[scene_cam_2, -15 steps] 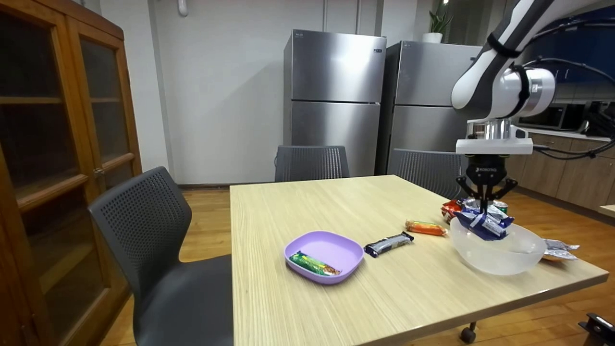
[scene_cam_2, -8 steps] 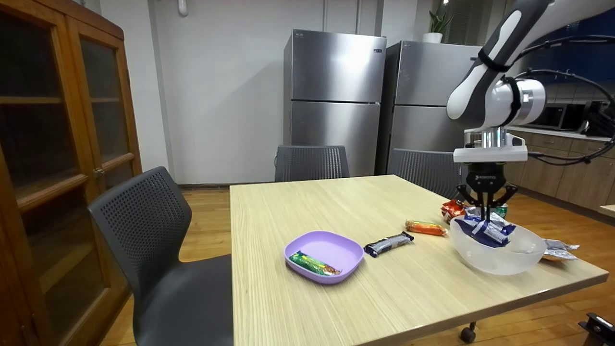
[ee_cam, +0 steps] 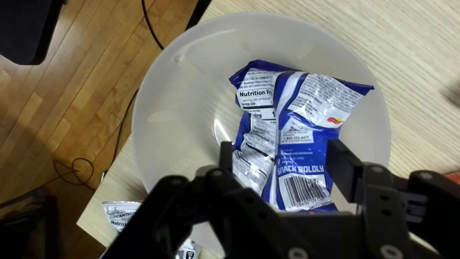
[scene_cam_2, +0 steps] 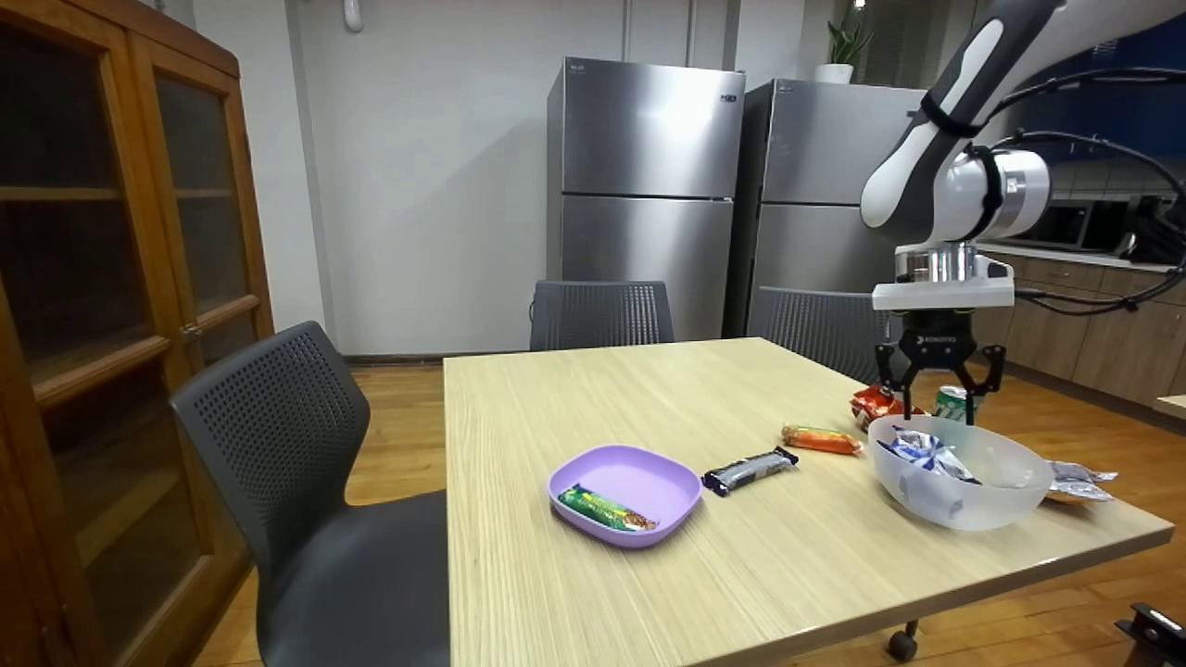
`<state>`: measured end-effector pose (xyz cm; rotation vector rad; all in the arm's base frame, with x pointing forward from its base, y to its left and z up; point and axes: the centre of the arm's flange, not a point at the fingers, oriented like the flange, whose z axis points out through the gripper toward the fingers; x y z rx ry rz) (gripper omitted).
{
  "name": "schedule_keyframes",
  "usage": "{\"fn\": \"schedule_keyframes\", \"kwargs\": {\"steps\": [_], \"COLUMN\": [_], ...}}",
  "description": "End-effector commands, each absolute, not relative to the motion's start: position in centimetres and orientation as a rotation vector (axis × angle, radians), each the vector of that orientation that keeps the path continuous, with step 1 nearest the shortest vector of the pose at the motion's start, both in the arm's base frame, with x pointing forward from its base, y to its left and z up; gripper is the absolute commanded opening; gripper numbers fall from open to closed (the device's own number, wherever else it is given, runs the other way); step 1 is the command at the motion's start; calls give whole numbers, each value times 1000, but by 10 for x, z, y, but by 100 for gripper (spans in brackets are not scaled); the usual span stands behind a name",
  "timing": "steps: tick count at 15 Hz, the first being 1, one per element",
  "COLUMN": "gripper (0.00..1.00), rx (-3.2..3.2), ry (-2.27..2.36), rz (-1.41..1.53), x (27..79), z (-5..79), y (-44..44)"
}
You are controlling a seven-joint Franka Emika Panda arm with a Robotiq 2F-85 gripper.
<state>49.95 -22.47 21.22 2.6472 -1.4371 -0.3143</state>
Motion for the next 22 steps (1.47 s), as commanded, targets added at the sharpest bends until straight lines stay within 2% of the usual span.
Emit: {"fn": "schedule_keyframes", "kwargs": {"steps": [1, 8, 21, 22], "gripper": [99, 100, 100, 100], "rx": [2639, 2610, 2798, 2768], "ry": [-1462, -1506, -809, -917], "rz": [-310, -264, -339, -348], "x": [501, 480, 445, 445], "z": [228, 254, 233, 236], "y": [-219, -243, -322, -315]}}
